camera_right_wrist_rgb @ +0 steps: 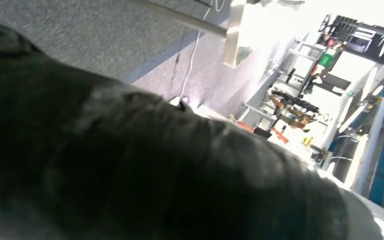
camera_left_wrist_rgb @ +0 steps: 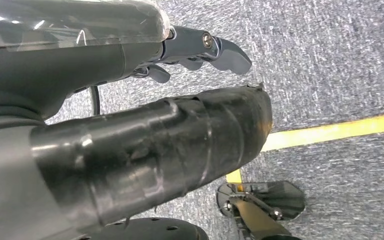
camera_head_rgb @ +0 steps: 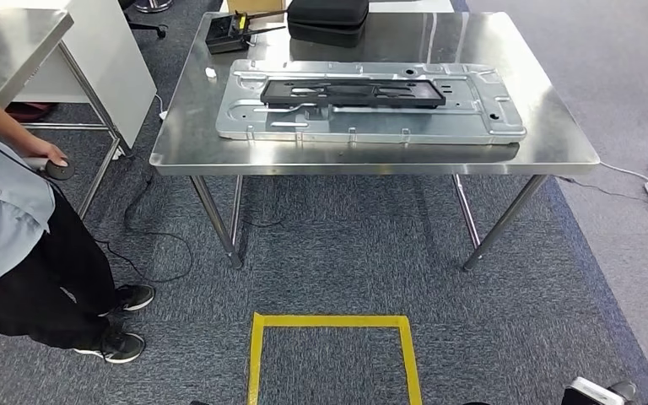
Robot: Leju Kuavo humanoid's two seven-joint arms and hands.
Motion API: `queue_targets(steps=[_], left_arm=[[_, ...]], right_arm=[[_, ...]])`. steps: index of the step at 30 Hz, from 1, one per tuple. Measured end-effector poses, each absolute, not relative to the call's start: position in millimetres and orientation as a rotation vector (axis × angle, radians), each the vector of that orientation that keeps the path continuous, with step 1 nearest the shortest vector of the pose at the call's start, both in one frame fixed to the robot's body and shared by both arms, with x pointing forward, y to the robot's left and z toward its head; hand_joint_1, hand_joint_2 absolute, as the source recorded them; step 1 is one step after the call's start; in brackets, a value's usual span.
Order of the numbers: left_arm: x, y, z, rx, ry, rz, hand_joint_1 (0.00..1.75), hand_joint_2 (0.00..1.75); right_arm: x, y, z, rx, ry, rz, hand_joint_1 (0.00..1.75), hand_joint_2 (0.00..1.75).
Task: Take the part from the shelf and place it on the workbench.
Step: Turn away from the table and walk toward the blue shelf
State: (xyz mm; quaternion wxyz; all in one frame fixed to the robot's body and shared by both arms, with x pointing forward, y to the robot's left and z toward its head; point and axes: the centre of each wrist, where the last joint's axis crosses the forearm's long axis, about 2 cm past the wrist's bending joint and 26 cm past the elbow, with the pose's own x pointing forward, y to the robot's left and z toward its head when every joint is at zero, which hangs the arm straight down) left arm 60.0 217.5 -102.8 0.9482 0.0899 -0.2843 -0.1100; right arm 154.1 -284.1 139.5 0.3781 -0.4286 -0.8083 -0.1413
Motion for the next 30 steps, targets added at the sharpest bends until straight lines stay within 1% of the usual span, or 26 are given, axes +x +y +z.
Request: queue_targets(steps=[30], left_arm=[[58.8,217.8,-103.1,0.182,-0.579,-0.214,0.0,0.0]], right_arm=[[147.6,-289.7,140.3,-1.128,-2.072,-0.349,0.0,0.0]])
